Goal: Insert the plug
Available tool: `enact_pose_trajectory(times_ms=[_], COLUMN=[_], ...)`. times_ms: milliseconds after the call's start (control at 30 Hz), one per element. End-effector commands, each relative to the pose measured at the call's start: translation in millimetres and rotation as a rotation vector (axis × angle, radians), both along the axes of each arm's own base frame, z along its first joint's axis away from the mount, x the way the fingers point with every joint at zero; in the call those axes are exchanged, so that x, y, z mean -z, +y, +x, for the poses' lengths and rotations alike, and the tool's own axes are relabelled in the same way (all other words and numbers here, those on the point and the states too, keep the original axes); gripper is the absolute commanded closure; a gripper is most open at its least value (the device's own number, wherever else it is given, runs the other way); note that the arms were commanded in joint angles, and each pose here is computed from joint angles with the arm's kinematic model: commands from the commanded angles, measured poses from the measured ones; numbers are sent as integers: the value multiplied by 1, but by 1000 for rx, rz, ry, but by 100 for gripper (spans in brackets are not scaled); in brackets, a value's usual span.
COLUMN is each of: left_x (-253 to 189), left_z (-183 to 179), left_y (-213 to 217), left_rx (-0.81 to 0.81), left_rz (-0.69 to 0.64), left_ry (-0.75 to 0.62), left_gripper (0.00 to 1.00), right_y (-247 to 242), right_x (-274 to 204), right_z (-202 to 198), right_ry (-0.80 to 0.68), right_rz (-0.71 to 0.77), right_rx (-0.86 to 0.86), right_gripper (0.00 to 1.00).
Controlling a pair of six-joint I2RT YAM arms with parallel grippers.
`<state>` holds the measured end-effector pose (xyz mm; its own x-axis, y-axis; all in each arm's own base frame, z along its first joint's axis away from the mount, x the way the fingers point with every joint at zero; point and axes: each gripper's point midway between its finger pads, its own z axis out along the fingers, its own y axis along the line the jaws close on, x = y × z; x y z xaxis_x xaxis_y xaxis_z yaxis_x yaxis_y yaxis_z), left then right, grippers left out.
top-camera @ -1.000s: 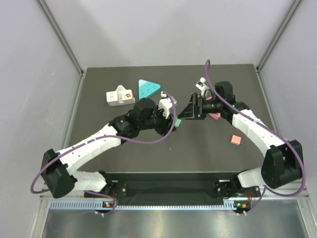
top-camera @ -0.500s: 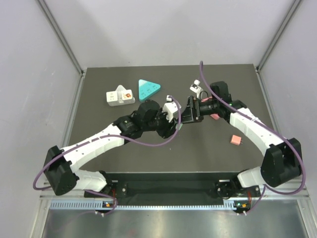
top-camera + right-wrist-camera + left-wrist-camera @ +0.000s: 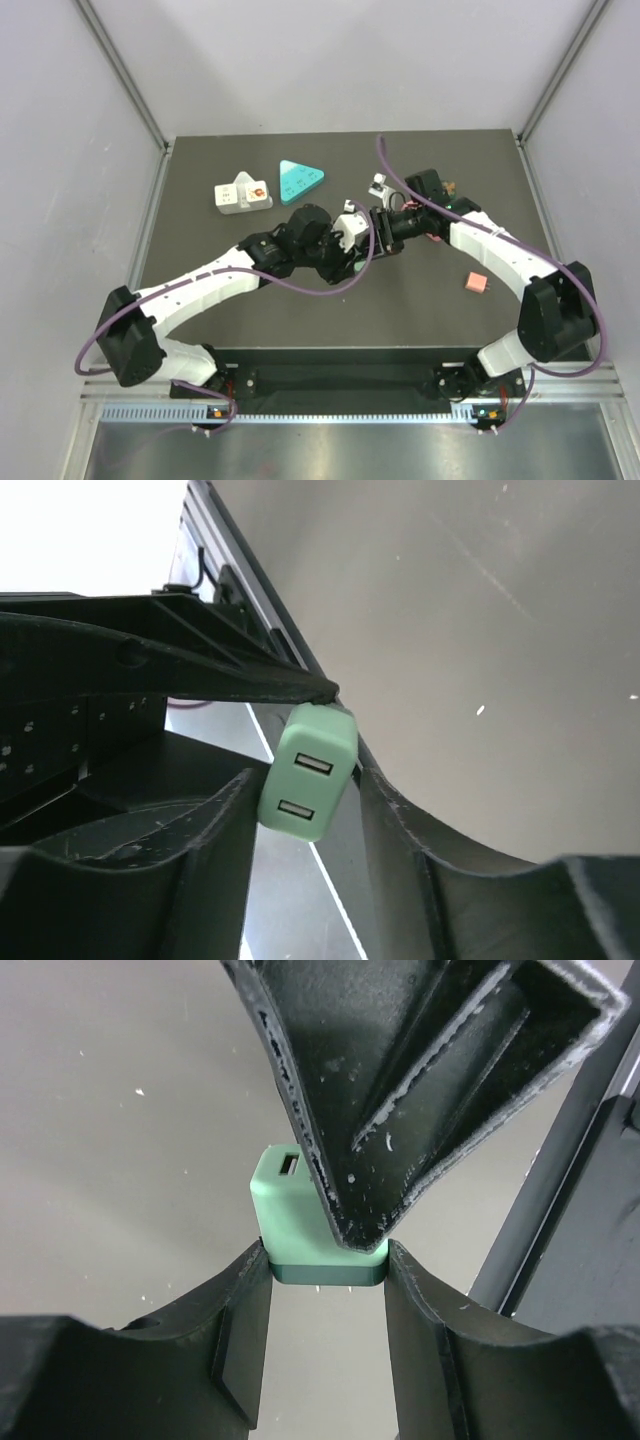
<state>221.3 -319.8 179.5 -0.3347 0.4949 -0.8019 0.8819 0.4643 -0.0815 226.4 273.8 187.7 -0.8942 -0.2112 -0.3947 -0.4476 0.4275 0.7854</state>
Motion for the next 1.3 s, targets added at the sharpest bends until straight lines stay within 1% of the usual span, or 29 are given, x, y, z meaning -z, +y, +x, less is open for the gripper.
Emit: enact_pose_trajectory(times_ms=[0, 100, 133, 167, 200, 233, 300, 333, 400, 433, 500, 567, 600, 667, 733, 767, 800, 833, 867, 900, 933, 967, 1000, 1067, 1100, 1167, 1200, 1233, 1267], left_x=[-25, -27, -28, -29, -31, -32, -34, -34, -33, -33, -33, -37, -32, -42, -33, -48, -35, -32, -47, -34, -31, -49, -30, -16, -10, 5, 11, 0, 8], left_z=[8, 11, 14, 15, 17, 22, 30, 35, 42, 47, 56, 65, 77, 94, 122, 135, 153, 161, 174, 191, 202, 218, 239, 270, 289, 319, 335, 350, 357], left_y=[-9, -8, -5, -4, -4, -2, -1, 2, 1, 4, 3, 0, 3, 1, 13, 12, 21, 25, 25, 33, 46, 48, 64, 76, 100, 111, 132, 136, 140], left_rx=[13, 5, -17, -32, -45, -77, -118, -148, -180, -208, -246, -282, -323, -401, -519, -576, -646, -690, -733, -792, -872, -921, -978, -1067, -1136, -1210, -1262, -1305, -1320], left_rz=[-24, -21, -17, -20, -24, -21, -35, -31, -40, -33, -36, -50, -25, -61, -33, -71, -28, -14, -33, 6, 32, -2, 37, 35, 34, -4, -20, -94, -113], left_ry=[-64, -79, -86, -89, -96, -108, -125, -143, -165, -175, -181, -181, -192, -181, -172, -172, -168, -161, -181, -177, -179, -197, -173, -119, -91, -11, 14, 24, 57], left_gripper=[100, 99, 92, 79, 51, 40, 31, 26, 22, 20, 20, 21, 21, 25, 29, 30, 32, 34, 34, 35, 35, 35, 36, 36, 36, 36, 36, 32, 31], right_y=[3, 1, 0, -1, -4, -8, -17, -26, -34, -43, -48, -61, -65, -78, -87, -89, -91, -94, -95, -98, -99, -100, -101, -102, -103, -102, -101, -101, -101], right_x=[-3, 2, 2, 3, 6, 5, 10, 8, 10, 6, 0, -1, -1, 1, 3, 3, 5, 3, 3, 4, -3, -5, -3, -9, -9, -12, -13, -14, -16], right_z=[2, 4, 3, 5, 8, 16, 26, 38, 45, 53, 64, 75, 78, 86, 90, 91, 92, 92, 92, 95, 94, 94, 94, 93, 93, 93, 92, 92, 93], right_ry=[-54, -65, -69, -74, -82, -96, -94, -114, -98, -107, -136, -146, -147, -152, -168, -172, -185, -198, -205, -214, -240, -247, -248, -276, -283, -300, -305, -309, -313], right_rz=[-11, -22, -25, -29, -42, -42, -61, -52, -36, -19, 18, 26, 24, 19, 12, 6, -11, -16, -24, -28, -16, -13, -18, -12, -18, -15, -13, -11, -4], right_rx=[-32, -17, -11, 0, 20, 51, 112, 157, 203, 237, 276, 337, 359, 423, 467, 478, 493, 507, 522, 553, 563, 576, 592, 604, 609, 611, 612, 614, 616], right_gripper=[67, 90, 100, 100, 100, 100, 100, 100, 100, 100, 100, 100, 100, 100, 100, 100, 100, 100, 100, 100, 100, 100, 100, 100, 100, 100, 100, 100, 100])
